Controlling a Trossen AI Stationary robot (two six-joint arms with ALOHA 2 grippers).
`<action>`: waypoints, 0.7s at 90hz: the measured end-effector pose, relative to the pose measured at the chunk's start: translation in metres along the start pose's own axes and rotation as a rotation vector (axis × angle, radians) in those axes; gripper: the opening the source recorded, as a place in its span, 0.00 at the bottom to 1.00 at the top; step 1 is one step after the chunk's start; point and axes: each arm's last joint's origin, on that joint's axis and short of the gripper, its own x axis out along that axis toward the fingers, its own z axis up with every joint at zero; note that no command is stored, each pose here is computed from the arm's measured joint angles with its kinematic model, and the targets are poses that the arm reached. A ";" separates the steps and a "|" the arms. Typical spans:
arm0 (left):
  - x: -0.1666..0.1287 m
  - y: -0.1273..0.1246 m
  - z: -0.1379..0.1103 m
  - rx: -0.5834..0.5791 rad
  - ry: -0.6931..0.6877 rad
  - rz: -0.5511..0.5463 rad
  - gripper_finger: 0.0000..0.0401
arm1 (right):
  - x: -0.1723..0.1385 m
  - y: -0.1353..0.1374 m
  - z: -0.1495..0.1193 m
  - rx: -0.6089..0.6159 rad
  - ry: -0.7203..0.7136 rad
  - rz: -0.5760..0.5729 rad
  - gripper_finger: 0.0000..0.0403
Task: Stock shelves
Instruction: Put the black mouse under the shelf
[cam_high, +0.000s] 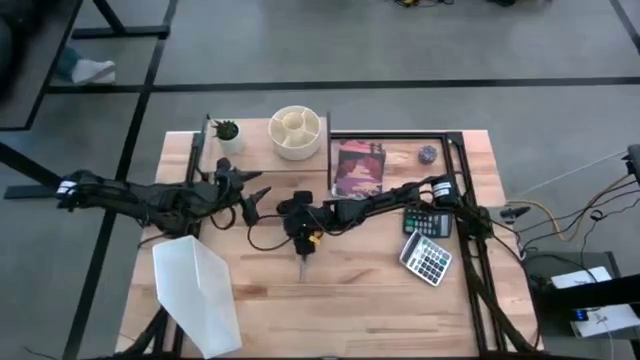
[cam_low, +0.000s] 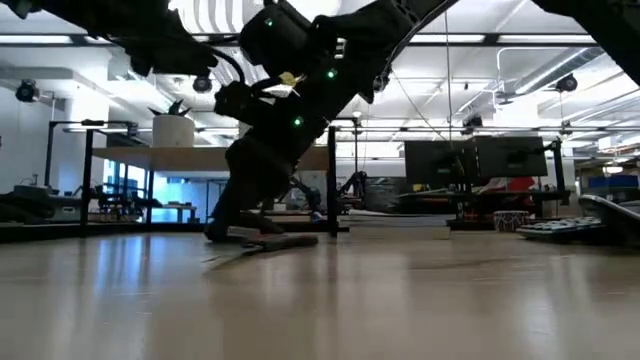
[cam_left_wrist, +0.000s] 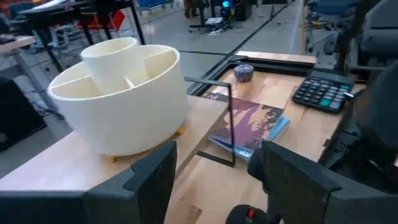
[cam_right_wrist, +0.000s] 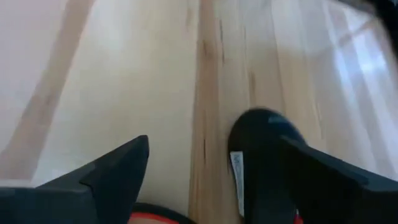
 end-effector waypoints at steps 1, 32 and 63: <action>0.000 0.000 0.000 0.000 0.001 0.000 0.55 | 0.000 0.000 -0.001 0.004 0.006 0.001 0.73; 0.000 0.000 -0.001 0.003 0.005 0.000 0.55 | 0.003 -0.011 -0.005 0.130 0.018 -0.019 0.31; 0.000 0.000 -0.001 -0.001 0.006 -0.001 0.55 | 0.019 -0.034 -0.022 0.181 0.065 -0.060 0.01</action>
